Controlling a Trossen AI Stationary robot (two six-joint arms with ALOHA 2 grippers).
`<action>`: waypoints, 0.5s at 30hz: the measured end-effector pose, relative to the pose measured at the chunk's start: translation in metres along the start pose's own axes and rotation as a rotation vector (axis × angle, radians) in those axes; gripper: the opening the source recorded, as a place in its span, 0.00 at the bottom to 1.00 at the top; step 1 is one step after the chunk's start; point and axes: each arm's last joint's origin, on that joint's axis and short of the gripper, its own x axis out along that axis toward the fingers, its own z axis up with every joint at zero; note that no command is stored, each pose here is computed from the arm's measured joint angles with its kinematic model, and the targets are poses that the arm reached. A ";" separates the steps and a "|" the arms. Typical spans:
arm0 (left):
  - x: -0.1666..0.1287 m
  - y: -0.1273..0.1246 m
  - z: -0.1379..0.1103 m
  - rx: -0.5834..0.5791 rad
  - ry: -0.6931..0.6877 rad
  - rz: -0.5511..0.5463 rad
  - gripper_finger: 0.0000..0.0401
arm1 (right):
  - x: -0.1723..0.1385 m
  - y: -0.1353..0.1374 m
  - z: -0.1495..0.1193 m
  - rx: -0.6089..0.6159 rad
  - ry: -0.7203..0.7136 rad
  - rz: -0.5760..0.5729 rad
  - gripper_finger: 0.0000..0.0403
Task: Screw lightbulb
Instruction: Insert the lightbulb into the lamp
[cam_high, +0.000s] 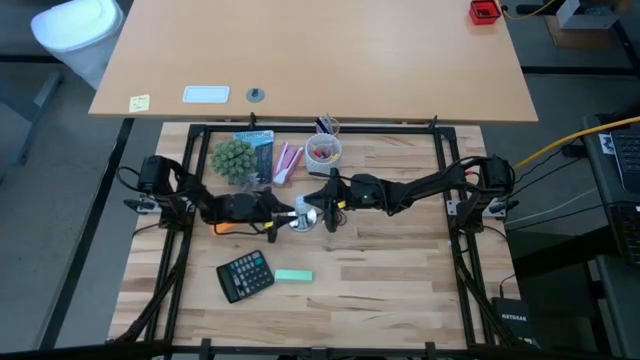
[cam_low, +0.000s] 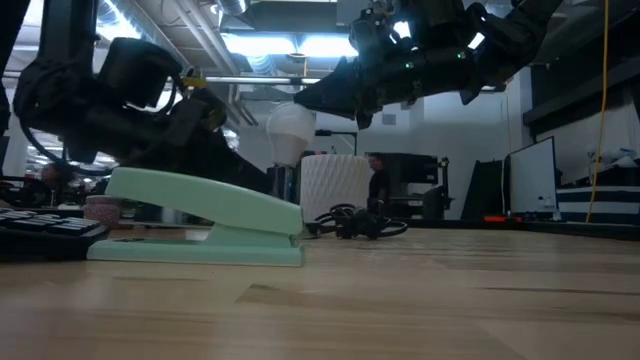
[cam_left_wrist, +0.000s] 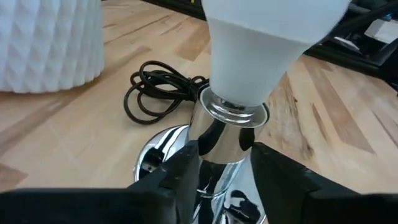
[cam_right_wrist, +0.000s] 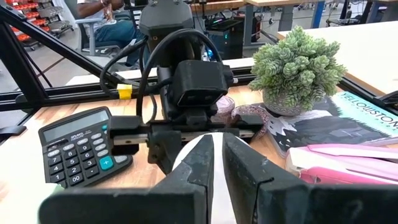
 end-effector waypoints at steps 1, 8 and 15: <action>0.002 0.000 0.001 0.006 0.003 0.003 0.32 | 0.000 0.000 0.000 0.000 0.000 0.001 0.10; 0.016 -0.004 0.005 0.040 0.045 0.018 0.24 | 0.000 0.000 0.000 -0.001 0.005 0.008 0.10; 0.014 -0.003 0.002 0.034 0.061 0.018 0.20 | 0.000 0.000 -0.001 -0.001 0.016 0.007 0.10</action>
